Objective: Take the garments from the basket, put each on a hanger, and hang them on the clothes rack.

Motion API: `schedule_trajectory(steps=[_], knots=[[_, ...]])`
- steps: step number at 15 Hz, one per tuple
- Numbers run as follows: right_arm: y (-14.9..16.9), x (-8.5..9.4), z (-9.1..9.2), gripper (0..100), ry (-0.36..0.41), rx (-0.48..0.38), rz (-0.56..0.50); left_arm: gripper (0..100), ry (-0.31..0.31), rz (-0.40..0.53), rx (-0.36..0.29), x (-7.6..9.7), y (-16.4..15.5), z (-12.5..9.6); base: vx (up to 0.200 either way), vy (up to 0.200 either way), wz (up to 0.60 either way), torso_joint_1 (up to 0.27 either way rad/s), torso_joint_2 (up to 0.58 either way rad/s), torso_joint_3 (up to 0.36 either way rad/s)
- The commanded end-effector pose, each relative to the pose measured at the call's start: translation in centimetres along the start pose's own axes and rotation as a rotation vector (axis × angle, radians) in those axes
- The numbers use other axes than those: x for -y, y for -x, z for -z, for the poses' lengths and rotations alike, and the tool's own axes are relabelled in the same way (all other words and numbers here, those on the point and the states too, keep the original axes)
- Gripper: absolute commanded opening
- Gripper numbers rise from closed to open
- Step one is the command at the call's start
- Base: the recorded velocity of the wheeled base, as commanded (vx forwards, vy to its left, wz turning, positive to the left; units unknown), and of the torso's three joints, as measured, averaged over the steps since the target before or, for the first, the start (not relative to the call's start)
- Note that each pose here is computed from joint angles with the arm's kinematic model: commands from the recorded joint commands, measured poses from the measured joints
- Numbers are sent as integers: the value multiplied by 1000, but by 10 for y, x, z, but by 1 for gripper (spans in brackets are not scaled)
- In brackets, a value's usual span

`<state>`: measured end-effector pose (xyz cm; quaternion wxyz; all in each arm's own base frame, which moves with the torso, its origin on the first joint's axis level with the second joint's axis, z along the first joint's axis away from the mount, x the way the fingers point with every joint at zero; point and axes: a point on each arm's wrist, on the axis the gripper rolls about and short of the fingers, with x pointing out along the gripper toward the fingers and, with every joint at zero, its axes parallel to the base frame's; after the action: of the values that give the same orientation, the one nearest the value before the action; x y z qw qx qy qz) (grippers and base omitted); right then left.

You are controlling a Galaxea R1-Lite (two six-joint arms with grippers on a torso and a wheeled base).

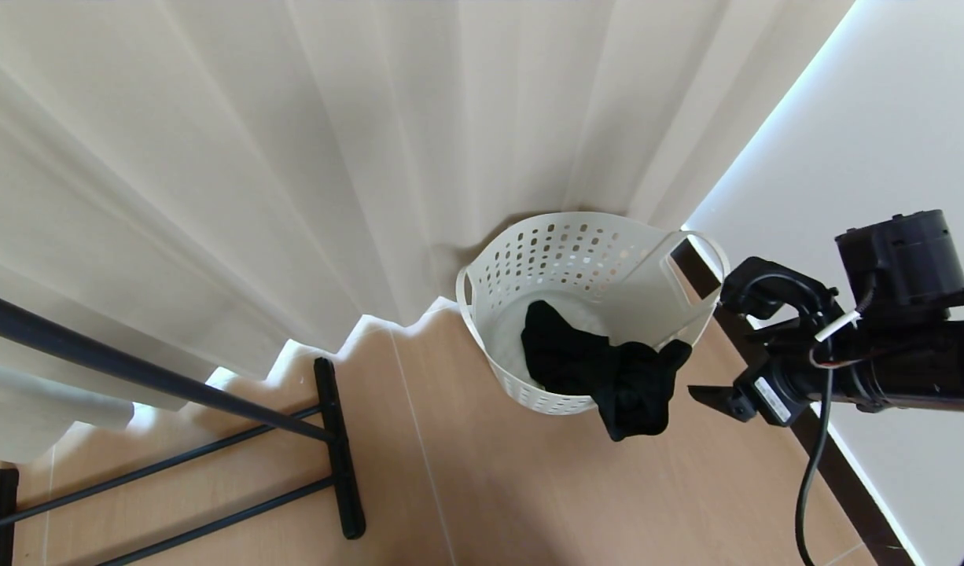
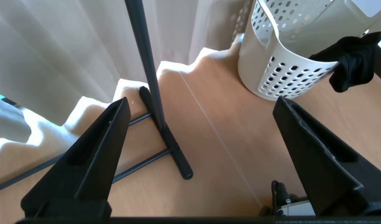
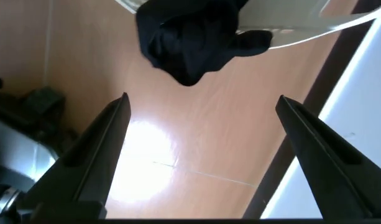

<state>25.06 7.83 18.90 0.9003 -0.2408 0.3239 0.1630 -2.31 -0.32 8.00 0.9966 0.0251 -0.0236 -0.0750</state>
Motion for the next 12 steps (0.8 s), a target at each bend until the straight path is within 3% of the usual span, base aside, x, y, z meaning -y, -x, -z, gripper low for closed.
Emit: schedule_trajectory(steps=[1,2,7,12], knots=[[-32,7,-12,100,22,-44,16,100,0,1,1,0,0,0,0,0,0,0,0,0],[-55,13,-23,100,142,-77,58,100,0,1,1,0,0,0,0,0,0,0,0,0],[-105,25,-42,100,441,-103,65,100,0,1,1,0,0,0,0,0,0,0,0,0],[-144,25,-50,100,515,-113,58,100,0,1,1,0,0,0,0,0,0,0,0,0]])
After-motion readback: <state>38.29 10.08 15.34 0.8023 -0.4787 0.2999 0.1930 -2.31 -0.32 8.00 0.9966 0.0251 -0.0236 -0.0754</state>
